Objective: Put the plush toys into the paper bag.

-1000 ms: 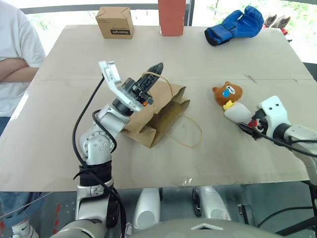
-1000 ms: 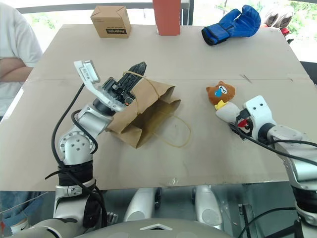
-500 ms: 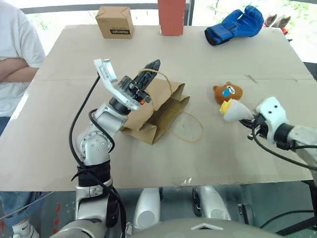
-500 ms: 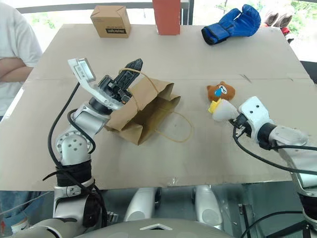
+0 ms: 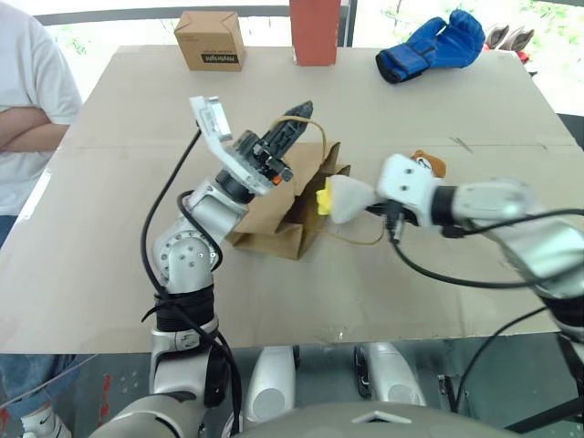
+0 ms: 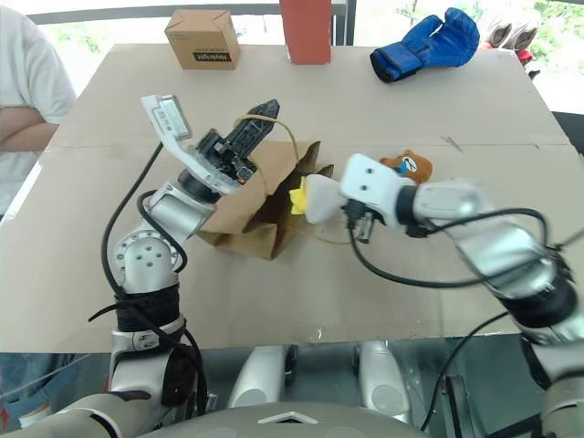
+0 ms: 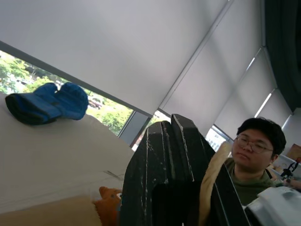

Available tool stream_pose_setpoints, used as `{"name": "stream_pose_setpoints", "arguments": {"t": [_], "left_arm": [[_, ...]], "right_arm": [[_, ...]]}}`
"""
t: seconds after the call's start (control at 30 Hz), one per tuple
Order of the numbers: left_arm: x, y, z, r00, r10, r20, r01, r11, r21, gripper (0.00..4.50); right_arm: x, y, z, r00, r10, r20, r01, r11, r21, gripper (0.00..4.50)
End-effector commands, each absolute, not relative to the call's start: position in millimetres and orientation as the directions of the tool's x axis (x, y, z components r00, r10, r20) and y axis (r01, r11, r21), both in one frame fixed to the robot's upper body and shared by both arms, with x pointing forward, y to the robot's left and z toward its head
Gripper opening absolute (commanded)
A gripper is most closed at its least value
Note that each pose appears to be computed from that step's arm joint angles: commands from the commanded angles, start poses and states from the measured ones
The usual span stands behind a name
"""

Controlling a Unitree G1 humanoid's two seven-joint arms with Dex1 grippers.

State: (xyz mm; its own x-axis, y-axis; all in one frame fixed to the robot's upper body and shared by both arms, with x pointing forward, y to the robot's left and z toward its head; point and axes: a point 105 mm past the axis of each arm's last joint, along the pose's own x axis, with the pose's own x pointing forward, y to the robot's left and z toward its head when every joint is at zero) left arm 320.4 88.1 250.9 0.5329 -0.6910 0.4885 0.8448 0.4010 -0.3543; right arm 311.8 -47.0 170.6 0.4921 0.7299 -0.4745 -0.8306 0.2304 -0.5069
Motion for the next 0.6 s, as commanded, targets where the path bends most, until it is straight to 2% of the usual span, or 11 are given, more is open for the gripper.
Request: {"name": "stream_pose_setpoints", "arguments": {"t": [0.03,0.1,0.13,0.2,0.23,0.37,0.6], "left_arm": [[310,82,257,0.496,-0.716,0.491,0.868,0.384,-0.315,0.00],[308,80,255,0.495,-0.721,0.486,0.868,0.384,-0.315,0.00],[306,78,255,0.495,-0.719,0.487,0.868,0.380,-0.320,0.00],[306,79,254,0.503,-0.713,0.489,0.863,0.387,-0.325,0.00],[306,82,254,0.515,-0.703,0.489,0.856,0.402,-0.325,0.00],[306,97,253,0.566,-0.660,0.493,0.824,0.452,-0.341,0.00],[307,113,252,0.615,-0.618,0.489,0.787,0.515,-0.340,0.00]], "right_arm": [[323,-15,169,0.457,0.740,-0.493,-0.791,0.085,-0.606,0.01],[328,4,164,0.421,0.750,-0.511,-0.791,0.029,-0.611,0.01],[327,22,159,0.349,0.781,-0.518,-0.811,-0.026,-0.585,0.37],[329,36,144,0.284,0.780,-0.558,-0.803,-0.125,-0.583,1.12],[331,39,148,0.282,0.797,-0.534,-0.802,-0.110,-0.588,1.48],[332,26,165,0.296,0.843,-0.450,-0.805,-0.033,-0.592,3.51],[308,-34,182,0.379,0.853,-0.360,-0.849,0.165,-0.502,3.51]]}}
